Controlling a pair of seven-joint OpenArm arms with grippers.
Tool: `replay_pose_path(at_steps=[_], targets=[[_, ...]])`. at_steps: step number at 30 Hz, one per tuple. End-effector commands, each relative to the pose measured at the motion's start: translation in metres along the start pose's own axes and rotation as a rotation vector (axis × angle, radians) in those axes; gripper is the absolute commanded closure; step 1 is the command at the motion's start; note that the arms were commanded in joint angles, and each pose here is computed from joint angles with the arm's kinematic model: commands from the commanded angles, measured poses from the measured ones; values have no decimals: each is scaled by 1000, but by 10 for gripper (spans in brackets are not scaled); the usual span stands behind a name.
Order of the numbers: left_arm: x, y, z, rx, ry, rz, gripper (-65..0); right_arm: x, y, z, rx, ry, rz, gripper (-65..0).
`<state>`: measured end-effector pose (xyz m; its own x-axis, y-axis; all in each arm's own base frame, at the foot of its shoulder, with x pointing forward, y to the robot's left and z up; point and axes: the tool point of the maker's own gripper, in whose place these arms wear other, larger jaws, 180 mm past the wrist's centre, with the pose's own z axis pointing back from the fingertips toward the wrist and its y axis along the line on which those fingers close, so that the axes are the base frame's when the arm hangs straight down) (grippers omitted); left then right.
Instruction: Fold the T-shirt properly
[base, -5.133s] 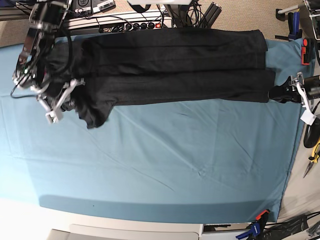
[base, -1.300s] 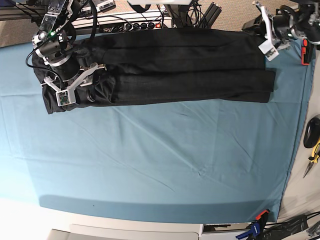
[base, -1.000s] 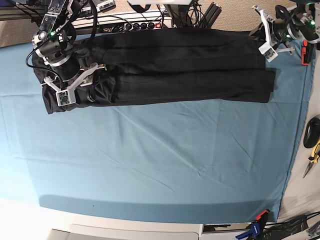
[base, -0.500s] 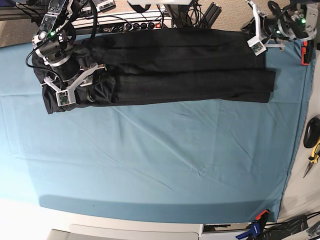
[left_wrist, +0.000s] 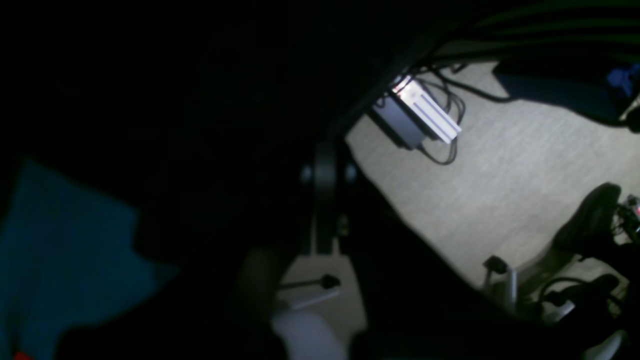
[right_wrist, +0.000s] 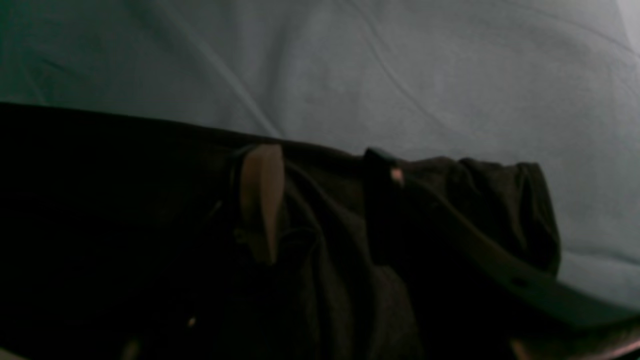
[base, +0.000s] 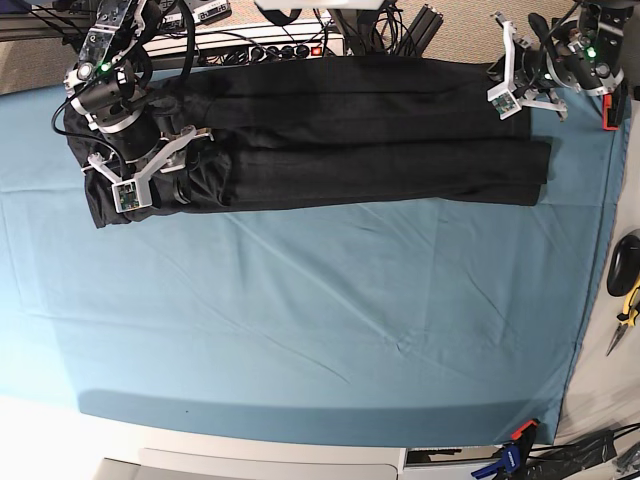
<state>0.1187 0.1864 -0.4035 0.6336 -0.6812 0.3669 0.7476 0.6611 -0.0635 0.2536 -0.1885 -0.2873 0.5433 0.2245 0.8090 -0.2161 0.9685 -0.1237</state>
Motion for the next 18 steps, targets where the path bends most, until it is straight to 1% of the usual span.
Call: replay_pose_path(at_steps=[1,5,9,12,15,18], targets=[[13,14,9,47,-43,-20,0,13,-2,3,-6,-52,10,-266],[14,20,13,60,-37,-44,0,13,-2,3,-6,-52,10,-266],[22,29,15,92,-60,-27,0,13,-2,3,-6,-52,10,-266],[34,38,16,132,-111,0,0,13,-2,3,-6,-52,10,-266],[42,47,19,168,-141,0,0,13,-2,3,-6,-53,10,-266],[50,63,23,236,-168,27,0,14,-2,3,-6,-53,10,-266]])
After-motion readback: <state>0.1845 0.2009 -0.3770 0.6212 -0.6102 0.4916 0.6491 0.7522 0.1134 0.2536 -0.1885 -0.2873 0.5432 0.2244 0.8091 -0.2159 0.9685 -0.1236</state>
